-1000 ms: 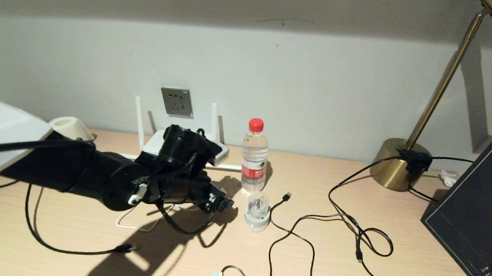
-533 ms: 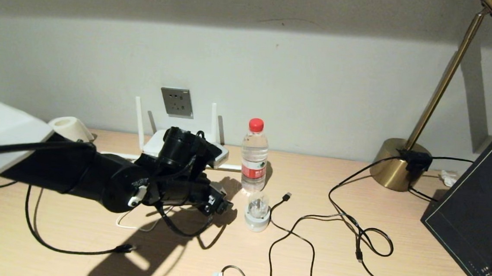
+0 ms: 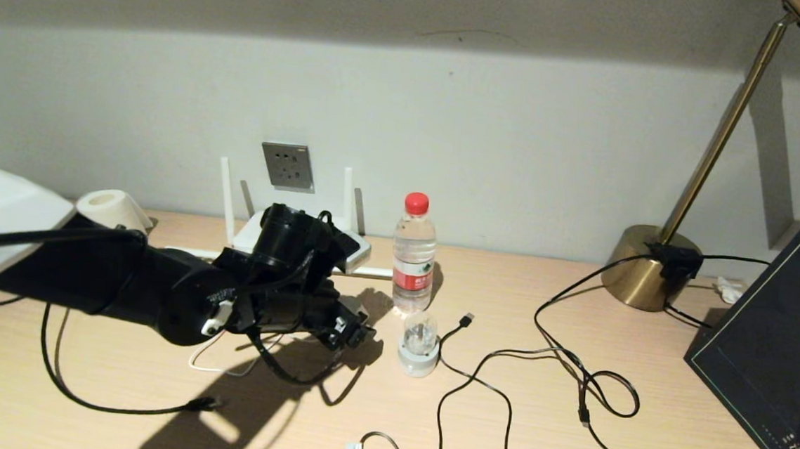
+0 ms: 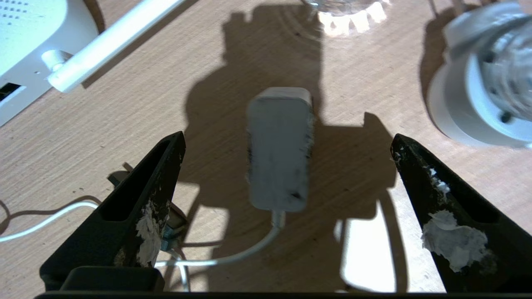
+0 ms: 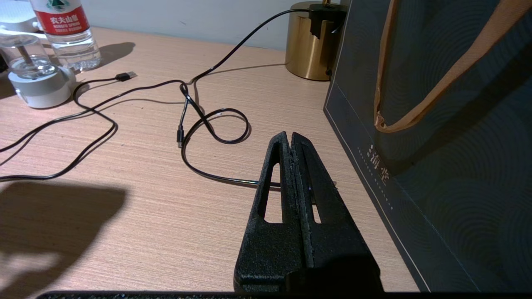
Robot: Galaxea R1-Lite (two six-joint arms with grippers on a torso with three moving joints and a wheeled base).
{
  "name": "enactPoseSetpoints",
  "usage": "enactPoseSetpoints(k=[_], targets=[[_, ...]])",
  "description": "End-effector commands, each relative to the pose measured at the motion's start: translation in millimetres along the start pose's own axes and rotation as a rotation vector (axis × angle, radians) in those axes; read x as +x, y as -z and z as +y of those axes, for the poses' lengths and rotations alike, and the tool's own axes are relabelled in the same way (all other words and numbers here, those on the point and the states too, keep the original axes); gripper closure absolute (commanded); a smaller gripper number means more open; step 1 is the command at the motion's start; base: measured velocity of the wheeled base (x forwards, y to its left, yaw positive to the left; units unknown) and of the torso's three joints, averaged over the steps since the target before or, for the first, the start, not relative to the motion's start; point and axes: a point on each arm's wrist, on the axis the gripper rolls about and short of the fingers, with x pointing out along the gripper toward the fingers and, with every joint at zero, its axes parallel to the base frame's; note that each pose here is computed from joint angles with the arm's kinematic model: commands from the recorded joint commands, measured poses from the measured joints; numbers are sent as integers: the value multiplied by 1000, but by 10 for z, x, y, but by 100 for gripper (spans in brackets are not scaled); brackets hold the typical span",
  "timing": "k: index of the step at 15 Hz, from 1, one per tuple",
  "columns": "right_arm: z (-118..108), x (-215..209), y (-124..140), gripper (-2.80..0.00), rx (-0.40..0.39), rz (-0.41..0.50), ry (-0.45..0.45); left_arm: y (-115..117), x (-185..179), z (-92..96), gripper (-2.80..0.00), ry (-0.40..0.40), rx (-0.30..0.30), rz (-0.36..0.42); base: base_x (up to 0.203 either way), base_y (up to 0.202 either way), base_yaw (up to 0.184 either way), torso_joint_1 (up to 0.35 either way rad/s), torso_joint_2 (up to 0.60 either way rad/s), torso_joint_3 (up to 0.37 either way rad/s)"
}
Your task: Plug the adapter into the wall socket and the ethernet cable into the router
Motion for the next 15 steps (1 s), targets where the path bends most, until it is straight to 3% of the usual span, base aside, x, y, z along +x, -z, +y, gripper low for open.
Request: enactPoseSetpoints(k=[1, 9, 15], targets=[[4, 19, 99, 0, 0, 34, -2, -10, -62, -4, -280, -1, 3, -10, 0, 0, 0, 0, 0, 0], [4, 19, 99, 0, 0, 34, -2, -6, -150, 29, -280, -8, 1, -21, 0, 0, 0, 0, 0, 0], [4, 19, 99, 0, 0, 34, -2, -95, -105, 155, -280, 0, 78, -47, 0, 0, 0, 0, 0, 0]])
